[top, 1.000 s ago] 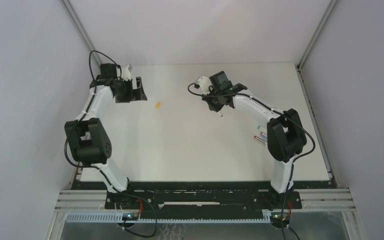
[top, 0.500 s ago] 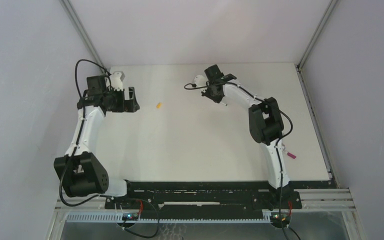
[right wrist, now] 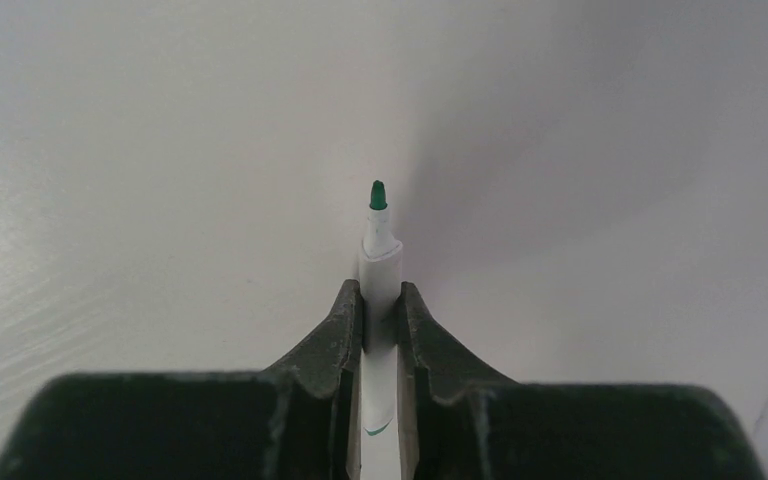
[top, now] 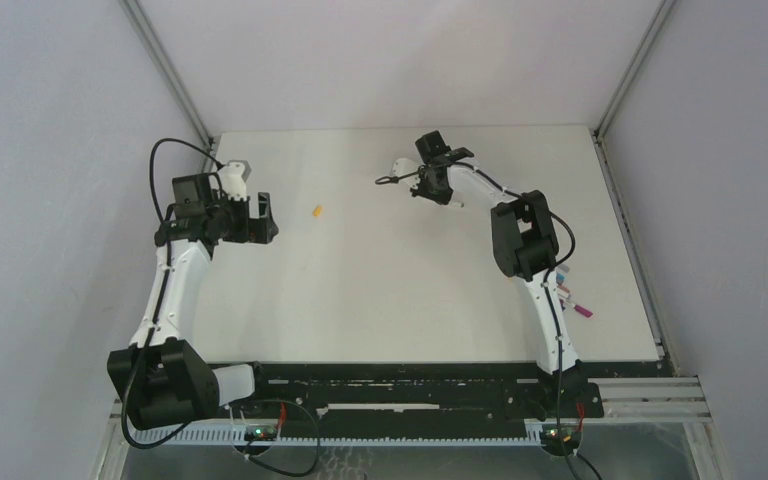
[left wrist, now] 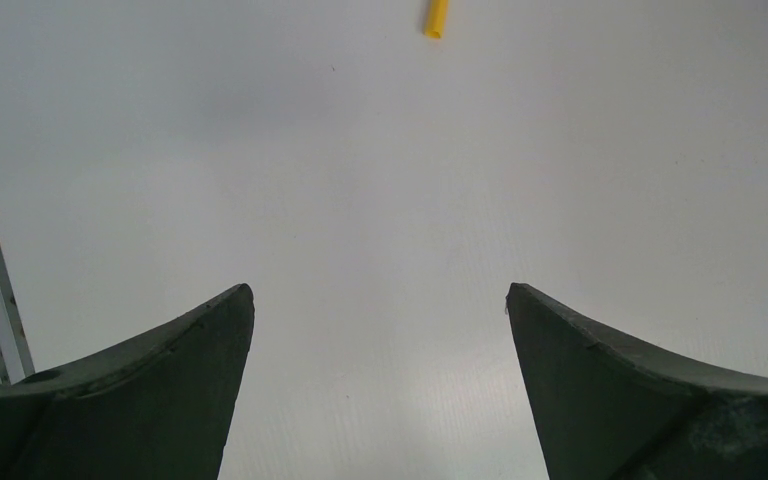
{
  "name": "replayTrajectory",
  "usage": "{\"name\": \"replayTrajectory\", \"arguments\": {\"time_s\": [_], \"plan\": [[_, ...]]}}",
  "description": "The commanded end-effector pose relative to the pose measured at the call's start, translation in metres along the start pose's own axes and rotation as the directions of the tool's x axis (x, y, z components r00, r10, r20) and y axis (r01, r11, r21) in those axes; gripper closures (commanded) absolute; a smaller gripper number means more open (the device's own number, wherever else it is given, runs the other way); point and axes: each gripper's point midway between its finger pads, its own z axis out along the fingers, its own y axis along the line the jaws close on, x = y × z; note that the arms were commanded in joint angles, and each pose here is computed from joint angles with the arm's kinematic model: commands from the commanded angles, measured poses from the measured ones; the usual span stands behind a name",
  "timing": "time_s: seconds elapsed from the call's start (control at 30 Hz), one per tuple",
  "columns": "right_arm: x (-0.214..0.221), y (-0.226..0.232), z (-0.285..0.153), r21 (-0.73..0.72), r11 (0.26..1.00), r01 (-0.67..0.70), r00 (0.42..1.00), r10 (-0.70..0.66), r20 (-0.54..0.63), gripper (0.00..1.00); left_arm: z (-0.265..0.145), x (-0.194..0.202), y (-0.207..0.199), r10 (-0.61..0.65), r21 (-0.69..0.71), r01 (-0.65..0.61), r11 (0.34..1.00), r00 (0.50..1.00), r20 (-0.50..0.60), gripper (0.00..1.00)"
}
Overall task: Open the pen caps
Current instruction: Place the pen at the center of the board, then pick up the pen from the center of the board.
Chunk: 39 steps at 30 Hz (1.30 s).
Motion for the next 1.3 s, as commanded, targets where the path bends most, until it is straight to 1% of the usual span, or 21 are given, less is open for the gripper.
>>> {"name": "replayTrajectory", "arguments": {"time_s": [0.0,0.1,0.33,0.37,0.43,0.77,0.83,0.97,1.07,1.13,1.27], "plan": [[-0.014,-0.012,-0.005,0.011,0.997,0.075,0.996,-0.075,0.048,0.91,-0.004,-0.008,0.000,0.040,0.007,-0.040,0.999,0.997,0.062,0.00],[-0.012,-0.008,0.001,-0.011,0.996,0.091,0.995,-0.090,0.042,0.87,-0.003,-0.007,0.002,0.039,-0.005,-0.039,0.999,0.997,0.061,0.00],[-0.009,-0.005,0.007,-0.048,0.996,0.073,0.997,-0.072,0.035,0.81,-0.004,-0.008,0.002,0.036,-0.001,-0.036,0.999,0.997,0.075,0.00],[-0.009,-0.006,0.007,-0.047,0.996,0.070,0.997,-0.069,0.038,0.78,-0.004,-0.008,0.002,0.036,-0.001,-0.036,0.999,0.996,0.077,0.00],[-0.008,-0.007,0.007,-0.047,0.997,0.062,0.997,-0.060,0.039,0.69,-0.003,-0.008,0.002,0.035,0.000,-0.035,0.999,0.996,0.076,0.00],[-0.011,-0.011,0.002,-0.033,0.998,0.050,0.998,-0.048,0.049,0.66,-0.004,-0.007,0.002,0.032,0.003,-0.032,0.999,0.996,0.079,0.00],[-0.015,-0.017,-0.010,-0.011,0.999,0.039,0.998,-0.038,0.056,0.63,-0.004,-0.008,0.002,0.031,0.003,-0.032,0.999,0.996,0.083,0.00],[-0.025,-0.032,-0.048,0.036,0.999,-0.019,0.994,0.015,0.105,0.50,-0.004,-0.009,0.001,0.031,0.006,-0.032,0.999,0.996,0.086,0.00],[-0.027,-0.036,-0.084,0.031,0.997,-0.072,0.984,0.066,0.166,0.41,-0.005,-0.009,0.002,0.038,0.000,-0.038,0.999,0.995,0.092,0.00],[-0.022,-0.033,-0.104,0.018,0.994,-0.109,0.976,0.104,0.191,0.34,-0.006,-0.011,0.005,0.042,-0.017,-0.040,0.999,0.994,0.103,0.00],[0.000,-0.020,-0.131,0.022,0.986,-0.166,0.968,0.158,0.194,0.23,-0.008,-0.014,0.012,0.041,-0.064,-0.033,0.997,0.991,0.126,0.00]]}}
